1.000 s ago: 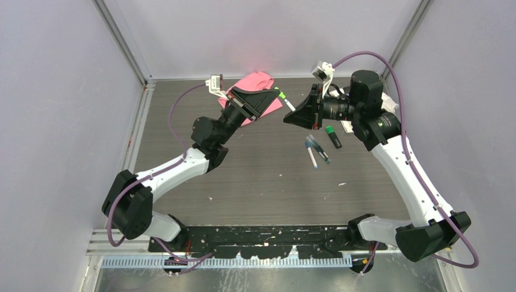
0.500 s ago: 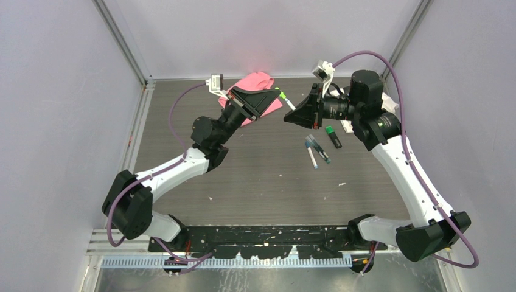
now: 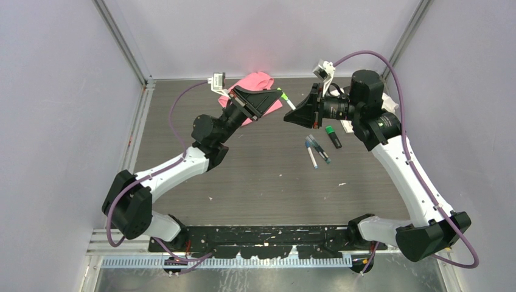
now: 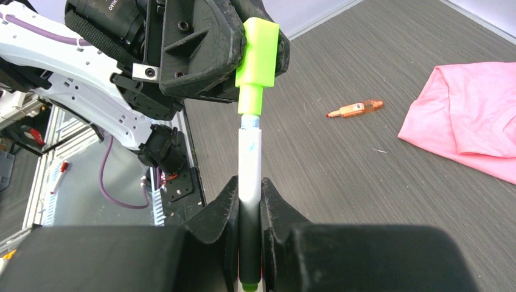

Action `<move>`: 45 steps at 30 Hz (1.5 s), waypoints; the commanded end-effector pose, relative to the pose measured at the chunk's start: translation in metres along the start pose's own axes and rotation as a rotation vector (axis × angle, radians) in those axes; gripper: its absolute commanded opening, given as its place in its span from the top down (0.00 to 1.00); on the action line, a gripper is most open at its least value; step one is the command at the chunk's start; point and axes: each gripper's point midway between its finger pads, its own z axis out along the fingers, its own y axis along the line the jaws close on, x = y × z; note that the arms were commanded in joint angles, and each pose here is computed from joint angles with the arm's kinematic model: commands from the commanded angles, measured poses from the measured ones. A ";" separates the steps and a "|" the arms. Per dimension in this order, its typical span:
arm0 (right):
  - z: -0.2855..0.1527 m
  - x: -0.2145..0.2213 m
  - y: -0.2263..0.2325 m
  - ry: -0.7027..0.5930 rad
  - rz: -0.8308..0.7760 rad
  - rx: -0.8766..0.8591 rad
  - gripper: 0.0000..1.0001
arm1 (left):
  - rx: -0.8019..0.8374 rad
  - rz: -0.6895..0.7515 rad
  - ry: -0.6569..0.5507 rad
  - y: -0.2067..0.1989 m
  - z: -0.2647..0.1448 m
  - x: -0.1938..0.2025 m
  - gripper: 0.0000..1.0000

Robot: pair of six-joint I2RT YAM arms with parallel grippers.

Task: Insert the pens into the pen caps
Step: Insert the pen cap onto the pen, then press the pen cap onto the pen.

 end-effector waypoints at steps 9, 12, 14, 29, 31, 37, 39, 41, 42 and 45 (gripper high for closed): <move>-0.003 -0.011 0.004 -0.021 -0.096 0.004 0.99 | 0.021 0.134 0.344 -0.019 -0.002 0.042 0.99; -0.003 -0.012 0.001 -0.024 -0.119 0.015 0.99 | 0.033 0.142 0.396 -0.020 -0.008 0.052 0.99; -0.001 -0.015 0.000 -0.036 -0.135 0.012 0.99 | 0.051 0.150 0.428 -0.021 -0.011 0.062 0.99; -0.007 -0.100 -0.019 -0.339 -0.270 0.087 0.99 | 0.019 0.002 0.769 -0.007 -0.061 0.156 0.99; -0.006 -0.099 -0.021 -0.321 -0.286 0.087 0.99 | -0.002 -0.025 0.818 -0.003 -0.071 0.164 0.99; 0.001 -0.072 -0.006 -0.200 -0.354 -0.006 0.99 | -0.042 -0.110 0.979 0.005 -0.092 0.183 0.99; -0.001 -0.067 -0.011 -0.169 -0.397 0.033 0.99 | -0.056 -0.125 1.016 0.007 -0.098 0.186 0.99; -0.003 -0.067 -0.019 -0.157 -0.410 0.084 0.99 | -0.102 -0.133 1.052 0.012 -0.104 0.189 0.99; -0.004 -0.069 -0.021 -0.163 -0.403 0.097 0.99 | -0.157 -0.121 1.073 0.020 -0.109 0.191 0.99; -0.003 -0.072 -0.022 -0.183 -0.358 0.103 0.99 | -0.273 -0.027 1.068 0.042 -0.114 0.187 0.99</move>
